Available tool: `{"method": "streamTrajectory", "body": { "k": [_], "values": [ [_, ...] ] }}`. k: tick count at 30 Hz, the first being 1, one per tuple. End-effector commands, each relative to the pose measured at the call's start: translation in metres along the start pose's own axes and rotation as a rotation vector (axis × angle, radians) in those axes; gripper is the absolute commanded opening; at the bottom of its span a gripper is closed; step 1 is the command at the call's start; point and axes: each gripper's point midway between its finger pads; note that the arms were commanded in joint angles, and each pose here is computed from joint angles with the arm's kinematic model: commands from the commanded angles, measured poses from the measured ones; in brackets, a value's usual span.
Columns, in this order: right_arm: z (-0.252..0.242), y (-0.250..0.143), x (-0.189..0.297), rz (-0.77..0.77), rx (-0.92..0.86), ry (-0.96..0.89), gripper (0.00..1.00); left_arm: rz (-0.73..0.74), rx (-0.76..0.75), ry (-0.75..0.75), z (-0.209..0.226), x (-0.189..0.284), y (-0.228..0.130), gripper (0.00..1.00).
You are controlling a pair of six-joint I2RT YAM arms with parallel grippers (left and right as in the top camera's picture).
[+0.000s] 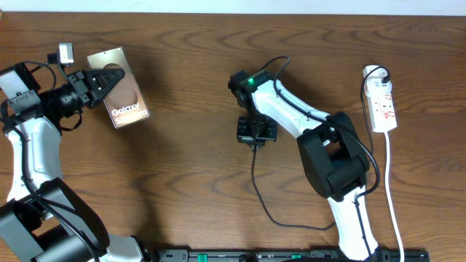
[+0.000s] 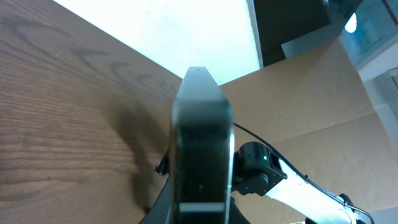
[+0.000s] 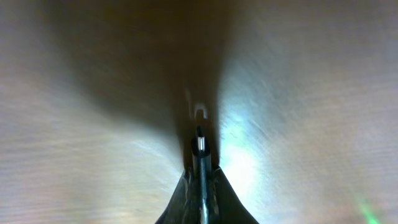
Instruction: Plug charger to phone and switch on socket
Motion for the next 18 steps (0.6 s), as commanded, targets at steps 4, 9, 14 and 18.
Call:
{"method": "streamTrajectory", "body": {
  "k": [4,9,14,18],
  "values": [
    [-0.02,-0.013,-0.015,0.066,0.035,-0.09,0.01,0.0,-0.034,-0.041,-0.016,0.002,0.003,0.07],
    [-0.025,-0.023,-0.027,0.083,0.044,-0.118,0.01,0.0,-0.034,-0.042,-0.016,0.002,0.003,0.07],
    [-0.016,-0.032,-0.034,0.113,0.055,-0.081,0.01,0.0,-0.034,-0.042,-0.016,0.002,0.003,0.07],
    [-0.01,-0.032,-0.035,0.116,0.051,-0.053,0.01,0.0,-0.033,-0.042,-0.016,0.002,0.003,0.07]
  ]
}}
Point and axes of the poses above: each gripper's point midway between its finger pads, its own x axis back along the fingers, its own z axis along the line the jaws close on, y = z × x, and after that the axes turned 14 degrees about -x, right-handed
